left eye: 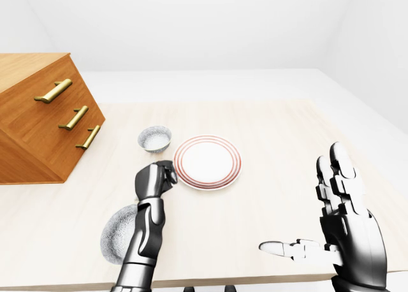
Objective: Put the bowl in the middle on the plate.
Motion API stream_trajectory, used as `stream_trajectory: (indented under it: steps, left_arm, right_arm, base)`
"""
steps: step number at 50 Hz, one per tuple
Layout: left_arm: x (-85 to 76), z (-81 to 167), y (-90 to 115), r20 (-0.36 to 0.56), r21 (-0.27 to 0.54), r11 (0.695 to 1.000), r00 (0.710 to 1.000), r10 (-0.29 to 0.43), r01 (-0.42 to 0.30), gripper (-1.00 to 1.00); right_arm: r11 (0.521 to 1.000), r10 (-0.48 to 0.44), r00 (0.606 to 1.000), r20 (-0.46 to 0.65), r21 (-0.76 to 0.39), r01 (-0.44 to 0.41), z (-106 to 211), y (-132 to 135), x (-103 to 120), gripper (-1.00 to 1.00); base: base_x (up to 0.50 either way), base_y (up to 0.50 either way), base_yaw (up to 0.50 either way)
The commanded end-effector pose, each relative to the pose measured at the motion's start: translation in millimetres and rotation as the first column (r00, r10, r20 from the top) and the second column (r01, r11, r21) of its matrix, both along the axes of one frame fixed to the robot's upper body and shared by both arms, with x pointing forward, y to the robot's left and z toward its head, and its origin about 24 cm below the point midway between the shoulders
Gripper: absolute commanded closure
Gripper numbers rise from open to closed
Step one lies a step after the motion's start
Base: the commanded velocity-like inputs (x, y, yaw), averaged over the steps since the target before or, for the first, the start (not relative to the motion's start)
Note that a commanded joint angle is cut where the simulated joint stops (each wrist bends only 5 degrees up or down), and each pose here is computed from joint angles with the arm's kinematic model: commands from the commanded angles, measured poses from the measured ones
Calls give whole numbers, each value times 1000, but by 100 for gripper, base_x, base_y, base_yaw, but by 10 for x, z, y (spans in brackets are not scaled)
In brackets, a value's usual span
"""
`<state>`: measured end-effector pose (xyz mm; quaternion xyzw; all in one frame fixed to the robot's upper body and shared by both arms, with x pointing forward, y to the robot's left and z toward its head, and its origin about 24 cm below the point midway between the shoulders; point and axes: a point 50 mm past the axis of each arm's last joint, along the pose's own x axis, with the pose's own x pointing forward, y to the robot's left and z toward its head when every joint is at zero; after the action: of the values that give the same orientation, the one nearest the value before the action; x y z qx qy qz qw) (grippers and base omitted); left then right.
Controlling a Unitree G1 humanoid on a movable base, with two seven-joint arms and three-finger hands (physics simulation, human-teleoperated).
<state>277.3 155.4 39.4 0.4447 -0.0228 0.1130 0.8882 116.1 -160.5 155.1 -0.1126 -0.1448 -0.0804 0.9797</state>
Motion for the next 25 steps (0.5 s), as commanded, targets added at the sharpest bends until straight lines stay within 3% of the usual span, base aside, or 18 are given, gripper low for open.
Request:
stream_trajectory:
  steps: [1, 9, 25]
  left_arm:
    - [-165, 338, -137, 122, 90, 995, 991, -59, 48, 100]
    - [-251, 537, -208, 175, 183, 981, 980, -95, 62, 100]
    - [-334, 780, -202, 242, 284, 959, 967, -83, 11, 100]
  right_arm:
    - [1000, -1, 1000, -3, 1, 1, -3, -2, -3, -100]
    - [1000, -1, 1000, -3, 2, 1, -4, -2, -4, -100]
    - [1000, 0, 1000, -4, 2, 0, -4, -2, -3, -100]
  base:
    - [0, 0, 0]
    - [0, 0, 0]
    - [0, 0, 0]
